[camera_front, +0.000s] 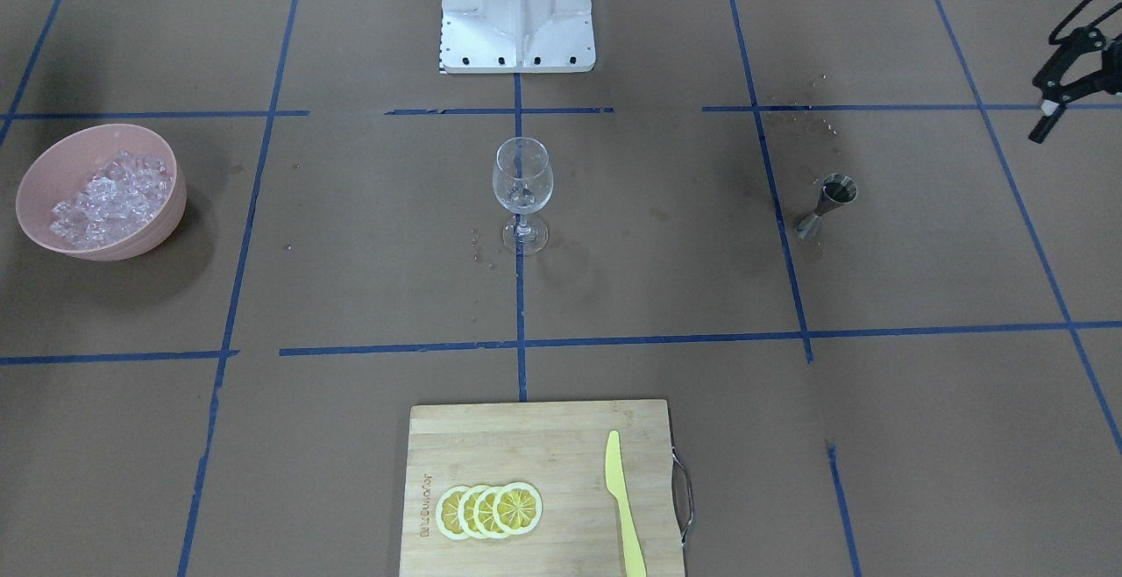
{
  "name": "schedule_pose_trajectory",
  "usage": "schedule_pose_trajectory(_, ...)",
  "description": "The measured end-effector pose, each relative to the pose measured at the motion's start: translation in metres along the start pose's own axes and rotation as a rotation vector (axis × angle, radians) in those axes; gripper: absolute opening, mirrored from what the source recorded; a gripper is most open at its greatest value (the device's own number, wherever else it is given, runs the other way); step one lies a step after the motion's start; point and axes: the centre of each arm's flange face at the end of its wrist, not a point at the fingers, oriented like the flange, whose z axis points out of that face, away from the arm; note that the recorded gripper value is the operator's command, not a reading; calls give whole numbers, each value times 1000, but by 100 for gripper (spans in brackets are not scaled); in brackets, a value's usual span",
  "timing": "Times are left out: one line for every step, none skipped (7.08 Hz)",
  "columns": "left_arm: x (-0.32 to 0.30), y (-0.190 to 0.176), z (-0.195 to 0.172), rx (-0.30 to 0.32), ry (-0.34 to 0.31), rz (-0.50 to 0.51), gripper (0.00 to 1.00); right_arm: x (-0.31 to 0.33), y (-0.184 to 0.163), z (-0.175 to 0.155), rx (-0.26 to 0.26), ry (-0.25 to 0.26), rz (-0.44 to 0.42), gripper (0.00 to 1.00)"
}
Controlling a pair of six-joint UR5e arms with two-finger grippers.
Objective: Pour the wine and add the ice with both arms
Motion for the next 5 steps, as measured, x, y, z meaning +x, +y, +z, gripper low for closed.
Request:
schedule_pose_trajectory(26, 10, 14, 43, 12, -43, 100, -5, 3, 4, 10, -8, -5, 100)
schedule_pose_trajectory(48, 31, 25, 98, 16, -78, 100, -7, 12, 7, 13, -12, -2, 100)
schedule_pose_trajectory(61, 54, 29, 151, 7, -93, 100, -6, 18, 9, 16, -14, 0, 100)
schedule_pose_trajectory(71, 76, 31, 195, -6, -98, 100, -6, 22, 10, 16, -14, 3, 100)
schedule_pose_trajectory(82, 92, 37, 229, -28, -113, 100, -6, 23, 10, 16, -14, 3, 100)
